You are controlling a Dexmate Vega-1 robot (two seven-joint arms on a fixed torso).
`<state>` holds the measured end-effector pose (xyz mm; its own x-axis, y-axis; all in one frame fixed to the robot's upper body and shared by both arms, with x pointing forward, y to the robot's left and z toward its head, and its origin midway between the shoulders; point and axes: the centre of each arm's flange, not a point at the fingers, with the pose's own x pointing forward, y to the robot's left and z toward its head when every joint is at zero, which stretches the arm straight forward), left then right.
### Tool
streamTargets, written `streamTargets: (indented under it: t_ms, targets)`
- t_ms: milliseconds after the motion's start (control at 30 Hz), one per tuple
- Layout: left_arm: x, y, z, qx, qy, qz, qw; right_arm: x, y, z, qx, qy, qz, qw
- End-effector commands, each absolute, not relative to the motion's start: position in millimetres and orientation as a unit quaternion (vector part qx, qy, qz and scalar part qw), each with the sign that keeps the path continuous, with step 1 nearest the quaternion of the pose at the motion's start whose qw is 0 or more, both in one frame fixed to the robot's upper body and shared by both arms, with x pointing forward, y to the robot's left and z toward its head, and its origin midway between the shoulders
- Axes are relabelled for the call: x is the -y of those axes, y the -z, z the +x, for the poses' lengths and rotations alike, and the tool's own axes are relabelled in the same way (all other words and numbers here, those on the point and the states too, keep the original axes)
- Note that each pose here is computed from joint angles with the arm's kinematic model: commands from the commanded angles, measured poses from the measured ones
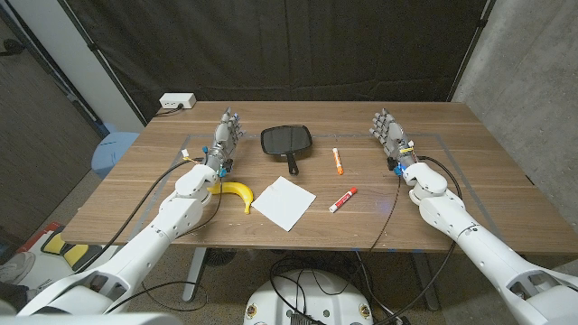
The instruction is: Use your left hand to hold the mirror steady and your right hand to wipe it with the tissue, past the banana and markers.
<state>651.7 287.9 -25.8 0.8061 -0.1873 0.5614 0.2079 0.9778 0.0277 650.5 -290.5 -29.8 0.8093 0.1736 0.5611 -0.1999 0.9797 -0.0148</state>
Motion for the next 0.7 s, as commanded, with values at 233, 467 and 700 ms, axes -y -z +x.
streamTargets:
  t_ms: [233,467,700]
  targets:
    - [-286.4,24.2,648.0,0.296,0.1,-0.004,0.95,293.8,35.6,643.1,0.288,-0.083,0.014,0.954]
    - [-285.7,24.0,647.3,0.295,0.103,-0.001,0.95,295.2,36.0,640.3,0.288,-0.076,0.01,0.954]
    - [-284.7,23.9,646.0,0.294,0.104,0.004,0.95,296.2,37.0,638.1,0.29,-0.072,0.009,0.954]
